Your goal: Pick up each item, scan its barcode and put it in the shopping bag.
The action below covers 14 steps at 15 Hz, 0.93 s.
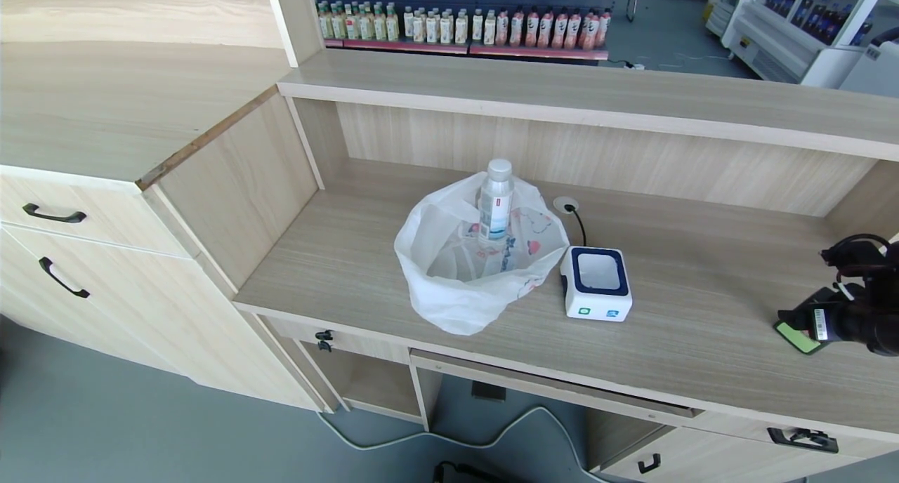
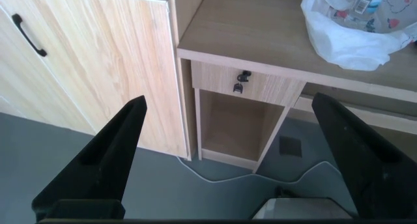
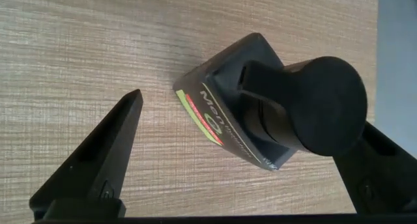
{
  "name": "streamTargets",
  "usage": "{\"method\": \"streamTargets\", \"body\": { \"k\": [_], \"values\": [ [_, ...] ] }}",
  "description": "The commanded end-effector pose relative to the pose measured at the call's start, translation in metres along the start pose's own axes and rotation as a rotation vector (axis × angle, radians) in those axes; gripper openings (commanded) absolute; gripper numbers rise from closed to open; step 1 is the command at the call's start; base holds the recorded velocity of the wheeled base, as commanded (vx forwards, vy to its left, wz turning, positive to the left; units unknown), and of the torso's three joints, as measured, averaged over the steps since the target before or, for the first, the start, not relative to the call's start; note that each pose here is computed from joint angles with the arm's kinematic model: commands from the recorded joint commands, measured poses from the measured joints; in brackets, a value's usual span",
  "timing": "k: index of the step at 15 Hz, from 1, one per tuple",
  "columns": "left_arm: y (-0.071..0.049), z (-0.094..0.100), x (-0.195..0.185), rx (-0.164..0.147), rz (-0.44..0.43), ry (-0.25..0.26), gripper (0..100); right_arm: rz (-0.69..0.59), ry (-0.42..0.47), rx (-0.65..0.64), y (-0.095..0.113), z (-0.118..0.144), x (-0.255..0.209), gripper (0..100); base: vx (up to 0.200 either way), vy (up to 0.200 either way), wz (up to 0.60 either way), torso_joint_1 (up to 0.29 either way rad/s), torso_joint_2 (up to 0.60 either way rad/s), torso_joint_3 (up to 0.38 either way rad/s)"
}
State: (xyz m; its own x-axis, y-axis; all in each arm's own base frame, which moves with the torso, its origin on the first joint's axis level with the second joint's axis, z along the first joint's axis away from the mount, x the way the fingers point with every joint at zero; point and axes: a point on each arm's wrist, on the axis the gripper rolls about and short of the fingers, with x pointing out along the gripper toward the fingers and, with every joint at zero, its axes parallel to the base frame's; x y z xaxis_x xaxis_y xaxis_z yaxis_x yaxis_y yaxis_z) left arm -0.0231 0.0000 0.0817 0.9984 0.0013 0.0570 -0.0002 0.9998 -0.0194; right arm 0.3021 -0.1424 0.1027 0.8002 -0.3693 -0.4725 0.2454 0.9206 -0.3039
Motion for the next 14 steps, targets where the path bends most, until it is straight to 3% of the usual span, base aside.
{"method": "streamTargets", "body": {
  "k": [1, 7, 8, 14],
  "values": [
    [0.0, -0.0001, 0.0, -0.001, 0.0, 0.0, 100, 0.032, -0.012, 0.0, 0.0016, -0.0015, 0.0033, 100, 0.0, 0.0, 0.0, 0.0, 0.0, 0.0],
    [0.0, 0.0, 0.0, -0.001, 0.0, -0.001, 100, 0.052, -0.021, -0.005, 0.003, -0.0039, 0.0064, 100, 0.0, 0.0, 0.0, 0.0, 0.0, 0.0],
    [0.0, 0.0, 0.0, -0.001, 0.0, -0.001, 100, 0.051, -0.019, -0.005, 0.0027, -0.0045, 0.0063, 0, 0.0, 0.0, 0.0, 0.0, 0.0, 0.0],
    [0.0, 0.0, 0.0, -0.001, 0.0, -0.001, 100, 0.03, -0.059, -0.073, 0.0006, 0.0008, 0.003, 0, 0.0, 0.0, 0.0, 0.0, 0.0, 0.0]
  ]
}}
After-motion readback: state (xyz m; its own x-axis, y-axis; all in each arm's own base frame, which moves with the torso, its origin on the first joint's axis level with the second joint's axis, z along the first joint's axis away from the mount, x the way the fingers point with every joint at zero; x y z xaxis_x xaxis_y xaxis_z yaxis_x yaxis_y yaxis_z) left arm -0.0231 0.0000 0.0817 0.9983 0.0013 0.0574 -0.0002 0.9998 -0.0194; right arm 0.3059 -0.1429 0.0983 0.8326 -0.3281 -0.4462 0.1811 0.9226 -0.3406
